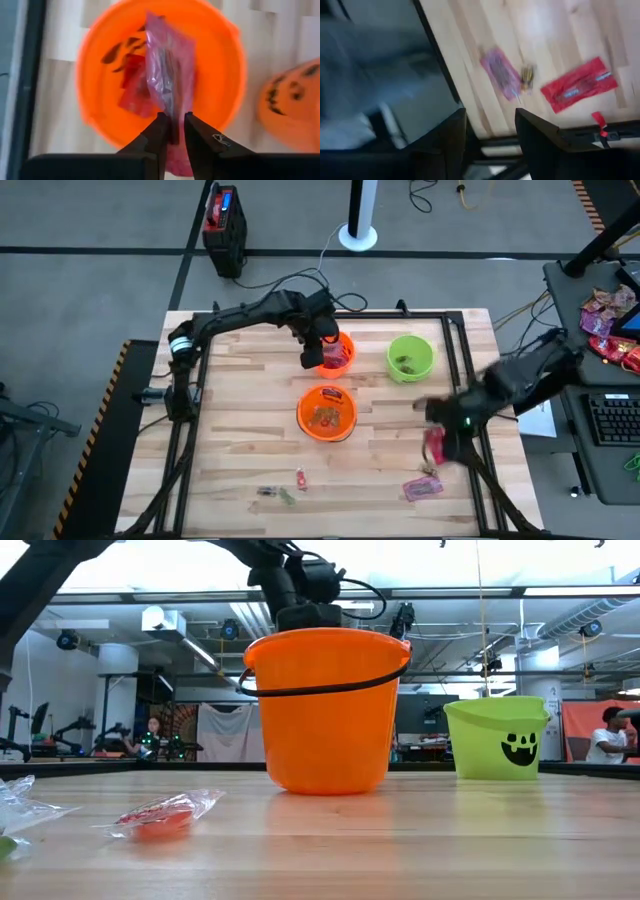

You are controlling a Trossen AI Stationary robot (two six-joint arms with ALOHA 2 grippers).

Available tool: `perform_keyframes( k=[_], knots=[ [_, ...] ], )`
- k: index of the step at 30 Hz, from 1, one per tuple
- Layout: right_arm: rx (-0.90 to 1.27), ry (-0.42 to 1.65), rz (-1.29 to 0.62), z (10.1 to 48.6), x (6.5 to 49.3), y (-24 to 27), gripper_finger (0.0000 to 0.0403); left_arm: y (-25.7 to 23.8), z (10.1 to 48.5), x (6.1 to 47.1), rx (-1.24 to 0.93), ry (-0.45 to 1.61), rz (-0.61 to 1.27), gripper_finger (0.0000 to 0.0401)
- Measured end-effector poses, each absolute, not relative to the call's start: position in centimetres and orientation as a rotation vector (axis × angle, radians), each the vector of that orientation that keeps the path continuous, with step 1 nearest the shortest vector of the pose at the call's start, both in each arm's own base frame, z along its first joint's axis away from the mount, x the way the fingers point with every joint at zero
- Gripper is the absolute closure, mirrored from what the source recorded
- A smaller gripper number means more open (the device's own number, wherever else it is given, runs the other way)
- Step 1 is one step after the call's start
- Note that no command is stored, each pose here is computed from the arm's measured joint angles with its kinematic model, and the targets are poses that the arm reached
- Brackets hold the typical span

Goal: Sort candy by brand, put in halloween buckets
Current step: Put the left pink candy into the top orange bin, then put the right black candy into the green bin

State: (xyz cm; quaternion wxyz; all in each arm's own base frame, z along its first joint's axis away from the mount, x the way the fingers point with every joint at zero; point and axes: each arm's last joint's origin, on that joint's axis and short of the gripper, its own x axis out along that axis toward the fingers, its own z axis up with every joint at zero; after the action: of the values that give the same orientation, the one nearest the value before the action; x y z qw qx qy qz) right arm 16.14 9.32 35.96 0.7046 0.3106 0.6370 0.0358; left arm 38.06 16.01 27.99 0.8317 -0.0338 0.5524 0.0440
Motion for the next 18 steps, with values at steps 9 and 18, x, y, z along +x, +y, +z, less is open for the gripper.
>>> perform_keyframes(
  k=[9, 18],
  knots=[
    [0.564, 1.613, -0.062, 30.5, 18.3, 15.6, 0.0235, 15.4, 28.7, 37.5, -0.112, 1.242, 0.059, 0.0311],
    [0.425, 1.742, -0.275, 22.7, 19.4, 16.3, 0.0193, 9.2, 37.5, 33.2, -0.161, 1.113, 0.076, 0.0299]
  ],
)
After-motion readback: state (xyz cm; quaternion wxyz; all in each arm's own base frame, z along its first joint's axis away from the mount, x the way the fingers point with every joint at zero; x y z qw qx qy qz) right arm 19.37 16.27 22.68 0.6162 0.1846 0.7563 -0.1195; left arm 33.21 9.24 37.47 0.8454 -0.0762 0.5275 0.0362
